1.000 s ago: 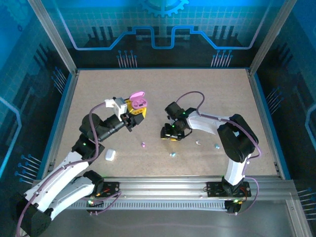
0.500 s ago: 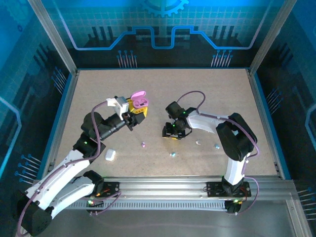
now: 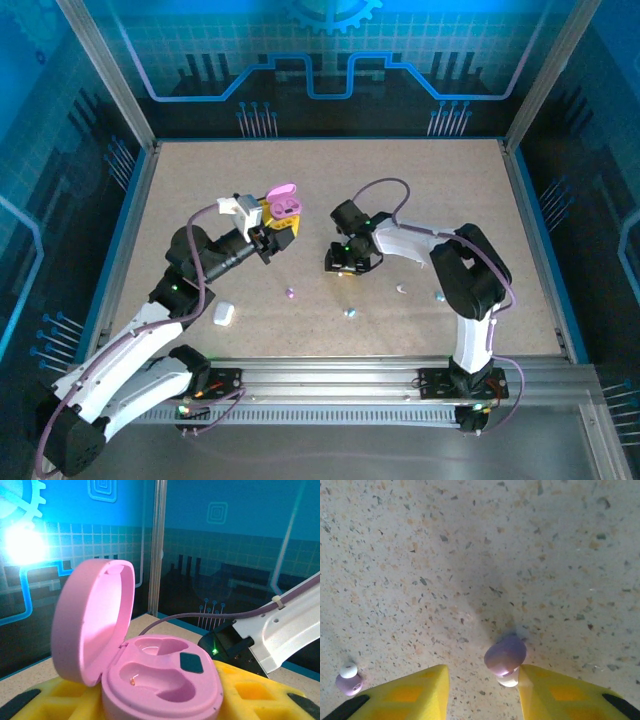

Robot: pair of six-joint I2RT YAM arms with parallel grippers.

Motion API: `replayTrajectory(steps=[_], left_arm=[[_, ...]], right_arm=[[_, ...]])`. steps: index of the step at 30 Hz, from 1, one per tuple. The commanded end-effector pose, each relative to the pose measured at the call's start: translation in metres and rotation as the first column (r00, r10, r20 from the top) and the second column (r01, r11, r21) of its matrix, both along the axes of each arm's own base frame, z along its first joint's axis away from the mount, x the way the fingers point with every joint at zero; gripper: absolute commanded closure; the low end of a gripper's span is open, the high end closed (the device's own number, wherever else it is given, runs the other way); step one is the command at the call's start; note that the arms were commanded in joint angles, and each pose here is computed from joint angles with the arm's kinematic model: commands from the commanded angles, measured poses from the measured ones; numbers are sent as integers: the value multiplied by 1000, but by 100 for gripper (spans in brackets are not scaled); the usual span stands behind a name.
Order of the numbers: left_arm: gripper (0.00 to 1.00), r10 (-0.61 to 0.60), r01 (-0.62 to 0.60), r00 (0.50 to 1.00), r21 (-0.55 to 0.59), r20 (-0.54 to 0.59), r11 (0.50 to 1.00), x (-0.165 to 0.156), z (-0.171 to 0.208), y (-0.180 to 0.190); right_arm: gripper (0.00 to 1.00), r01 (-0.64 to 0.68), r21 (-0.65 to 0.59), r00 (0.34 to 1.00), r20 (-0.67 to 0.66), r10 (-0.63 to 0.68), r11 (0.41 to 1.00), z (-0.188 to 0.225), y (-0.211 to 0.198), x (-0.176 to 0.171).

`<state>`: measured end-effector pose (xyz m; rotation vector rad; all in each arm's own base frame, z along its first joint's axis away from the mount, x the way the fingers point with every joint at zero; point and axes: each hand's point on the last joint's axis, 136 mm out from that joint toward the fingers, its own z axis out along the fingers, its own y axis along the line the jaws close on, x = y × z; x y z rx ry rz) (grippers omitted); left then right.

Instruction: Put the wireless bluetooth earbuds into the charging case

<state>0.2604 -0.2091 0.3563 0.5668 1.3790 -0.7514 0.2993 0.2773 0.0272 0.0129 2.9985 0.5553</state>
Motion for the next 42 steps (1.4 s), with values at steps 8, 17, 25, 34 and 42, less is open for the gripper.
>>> replayTrajectory(steps=[8,17,25,34,42], left_arm=[[56,-1,2,999,-25,45,1000,-3,20,2],[56,3,-2,999,-29,48,1000,-4,21,3],[56,3,-1,999,-28,46,1000,-4,20,3],[56,11,-10,999,-27,49,1000,-5,19,5],[56,10,-9,999,-26,46,1000,-4,18,5]], right_arm=[[59,-46,-103,999,14,47,994,-4,-9,13],[65,-101,-135,995,-1,102,986,-7,-1,11],[68,-151,-176,988,-8,152,973,-10,2,10],[70,-219,-233,975,-28,219,948,-14,2,7],[72,-283,-270,959,-55,279,920,-16,-3,5]])
